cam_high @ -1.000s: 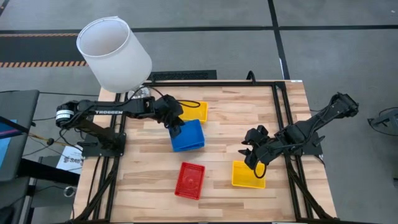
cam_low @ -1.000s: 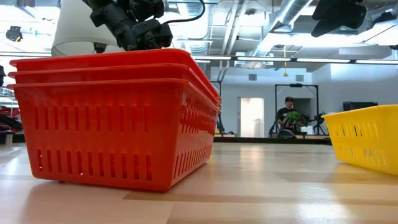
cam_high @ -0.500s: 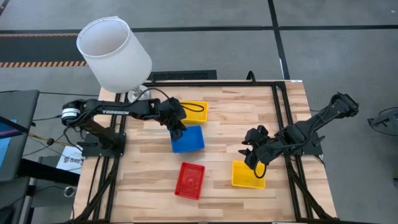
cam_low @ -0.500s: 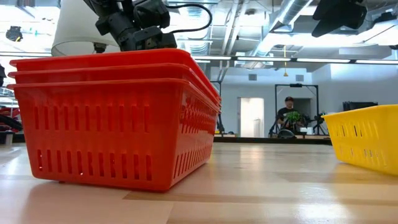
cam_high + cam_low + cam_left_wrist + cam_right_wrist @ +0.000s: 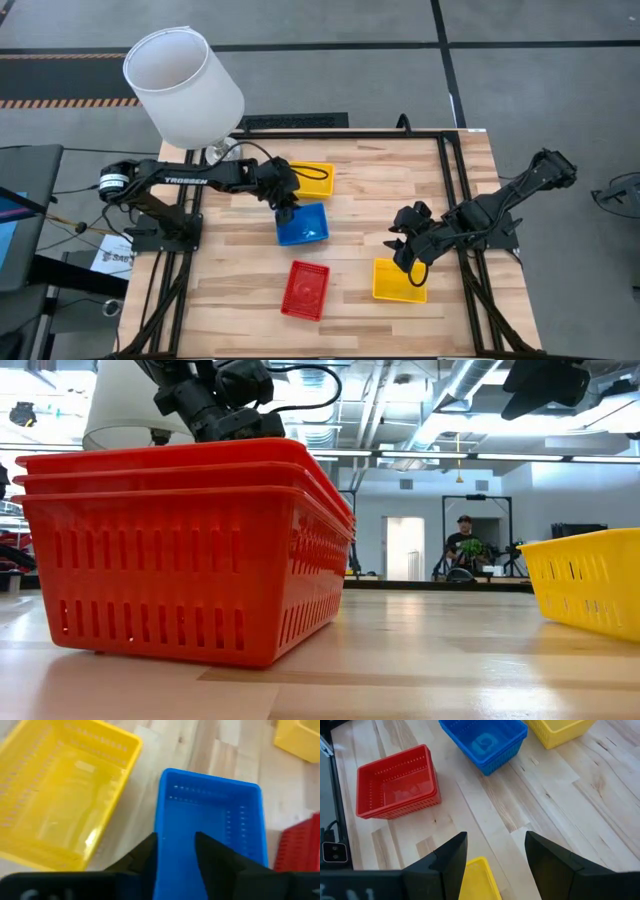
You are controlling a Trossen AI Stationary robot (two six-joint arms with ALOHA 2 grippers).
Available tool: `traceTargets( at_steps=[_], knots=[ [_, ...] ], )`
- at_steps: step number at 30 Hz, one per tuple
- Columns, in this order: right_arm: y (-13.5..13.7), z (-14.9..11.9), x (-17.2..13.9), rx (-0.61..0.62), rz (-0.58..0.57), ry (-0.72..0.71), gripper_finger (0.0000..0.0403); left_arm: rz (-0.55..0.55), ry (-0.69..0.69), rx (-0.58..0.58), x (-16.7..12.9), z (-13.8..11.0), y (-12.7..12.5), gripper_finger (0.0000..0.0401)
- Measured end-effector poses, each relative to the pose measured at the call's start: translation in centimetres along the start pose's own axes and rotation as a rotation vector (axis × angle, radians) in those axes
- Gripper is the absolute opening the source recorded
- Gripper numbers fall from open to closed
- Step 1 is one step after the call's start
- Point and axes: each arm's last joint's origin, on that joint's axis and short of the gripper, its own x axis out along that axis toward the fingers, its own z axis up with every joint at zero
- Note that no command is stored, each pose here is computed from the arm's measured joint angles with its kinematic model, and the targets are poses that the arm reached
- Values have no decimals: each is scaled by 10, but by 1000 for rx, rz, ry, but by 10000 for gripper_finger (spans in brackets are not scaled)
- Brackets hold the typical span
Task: Stack baskets by color
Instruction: Stack the bottom yellow bin on top of the top yellow bin
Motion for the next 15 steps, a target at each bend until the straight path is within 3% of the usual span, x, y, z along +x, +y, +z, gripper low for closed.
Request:
traceTargets(
  at_steps=[7, 15],
  knots=[
    [-4, -6, 5, 28, -25, 19, 224, 33, -3, -3, -1, 1, 1, 187],
    [-23, -45, 19, 256, -176, 216, 224, -19, -89, 14, -26, 39, -13, 202]
  ],
)
